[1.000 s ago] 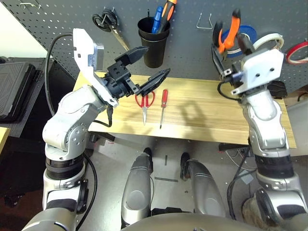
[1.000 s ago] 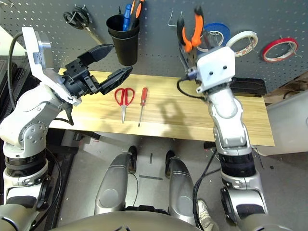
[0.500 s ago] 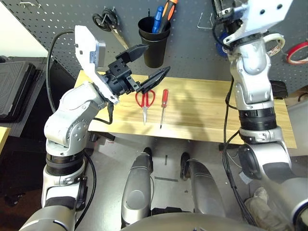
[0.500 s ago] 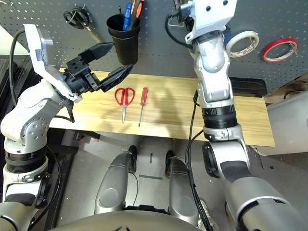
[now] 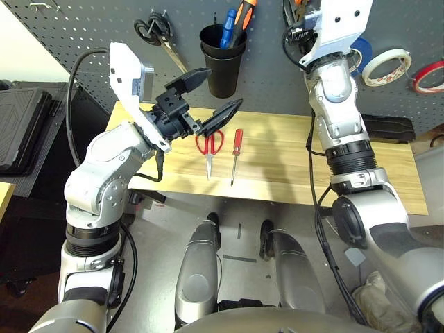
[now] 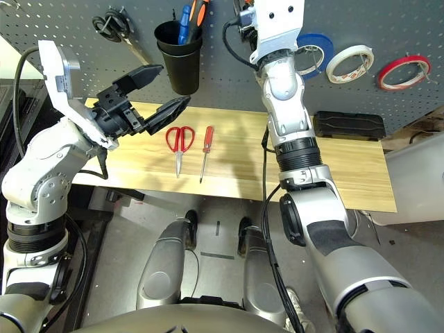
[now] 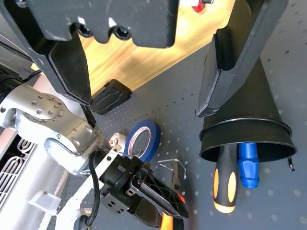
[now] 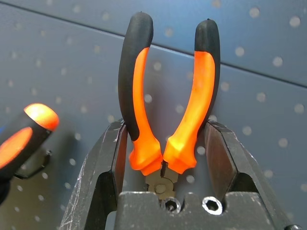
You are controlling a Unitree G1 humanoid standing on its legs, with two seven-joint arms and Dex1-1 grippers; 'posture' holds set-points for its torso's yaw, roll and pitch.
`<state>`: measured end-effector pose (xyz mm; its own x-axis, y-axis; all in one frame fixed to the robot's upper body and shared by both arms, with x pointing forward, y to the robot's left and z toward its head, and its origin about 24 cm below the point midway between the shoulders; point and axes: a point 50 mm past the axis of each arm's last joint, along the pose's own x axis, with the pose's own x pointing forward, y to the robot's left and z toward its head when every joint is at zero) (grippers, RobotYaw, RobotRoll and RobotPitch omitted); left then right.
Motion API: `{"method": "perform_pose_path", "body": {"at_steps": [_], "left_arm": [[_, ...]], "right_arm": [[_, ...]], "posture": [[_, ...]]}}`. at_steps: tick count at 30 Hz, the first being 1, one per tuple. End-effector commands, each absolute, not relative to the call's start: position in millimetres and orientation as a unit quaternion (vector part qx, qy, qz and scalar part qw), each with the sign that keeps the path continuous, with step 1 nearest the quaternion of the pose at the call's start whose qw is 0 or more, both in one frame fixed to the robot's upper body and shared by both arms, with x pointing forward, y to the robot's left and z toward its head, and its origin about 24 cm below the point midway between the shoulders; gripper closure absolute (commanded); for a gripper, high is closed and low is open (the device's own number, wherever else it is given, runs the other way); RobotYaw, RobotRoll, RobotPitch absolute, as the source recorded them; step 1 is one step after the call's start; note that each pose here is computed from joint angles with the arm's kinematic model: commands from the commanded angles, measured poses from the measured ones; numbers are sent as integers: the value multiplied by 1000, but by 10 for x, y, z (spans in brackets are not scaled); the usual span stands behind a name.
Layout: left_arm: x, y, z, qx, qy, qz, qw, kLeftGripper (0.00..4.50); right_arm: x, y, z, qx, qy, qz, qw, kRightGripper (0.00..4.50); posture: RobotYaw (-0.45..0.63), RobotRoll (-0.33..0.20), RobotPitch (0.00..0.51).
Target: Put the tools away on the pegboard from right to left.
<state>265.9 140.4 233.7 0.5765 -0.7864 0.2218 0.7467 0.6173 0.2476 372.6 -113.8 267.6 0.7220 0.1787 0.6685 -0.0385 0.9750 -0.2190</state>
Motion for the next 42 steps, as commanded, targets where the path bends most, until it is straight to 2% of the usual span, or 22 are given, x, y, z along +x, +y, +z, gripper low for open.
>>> {"method": "perform_pose_path", "body": {"at_steps": [1, 3, 4, 5, 7, 8, 15, 22, 24, 28, 33, 38, 42], "left_arm": [[2613, 1368, 2299, 69, -147, -440, 883, 0], [2622, 1369, 2285, 69, -142, -438, 885, 0], [2629, 1370, 2274, 69, -138, -437, 886, 0], [2636, 1371, 2266, 68, -136, -436, 887, 0], [2646, 1373, 2250, 68, -132, -434, 889, 0], [2651, 1374, 2242, 67, -129, -433, 890, 0], [2695, 1367, 2023, 47, -100, -419, 902, 0], [2712, 1283, 1701, 37, -57, -416, 907, 0], [2725, 1258, 1605, 34, -43, -412, 909, 0], [2806, 1205, 1348, 31, 8, -384, 923, 0], [2880, 1078, 1061, 57, 59, -370, 925, 0], [3031, 875, 909, 63, 85, -356, 929, 0], [3178, 784, 755, 63, 122, -332, 933, 0]], "right_arm": [[3741, -1141, 2490, -112, -349, 61, 929, 1873], [3753, -1169, 2400, -117, -332, 61, 934, 1873], [3754, -1194, 2375, -118, -329, 59, 935, 1157], [3752, -1217, 2361, -120, -329, 56, 935, 952], [3724, -1275, 2369, -131, -346, 48, 928, 210], [3698, -1304, 2385, -138, -361, 45, 921, 26], [3440, -1597, 2316, -201, -433, 46, 877, 26], [3084, -1762, 1842, -247, -406, 108, 873, 26], [3017, -1788, 1684, -261, -370, 127, 883, 26], [2898, -1795, 1215, -309, -228, 206, 900, 26], [2773, -1811, 845, -328, -88, 272, 900, 26], [2740, -1855, 665, -340, 3, 292, 894, 26], [2729, -1840, 629, -344, 38, 296, 890, 26]], "posture": [[235, 0, 308], [235, 0, 308], [235, 0, 308], [232, 0, 310], [232, 0, 310], [229, 0, 310], [223, 0, 312], [203, 0, 320], [203, 0, 320], [188, 0, 324], [168, 0, 326], [150, 0, 331], [139, 0, 334]]}}
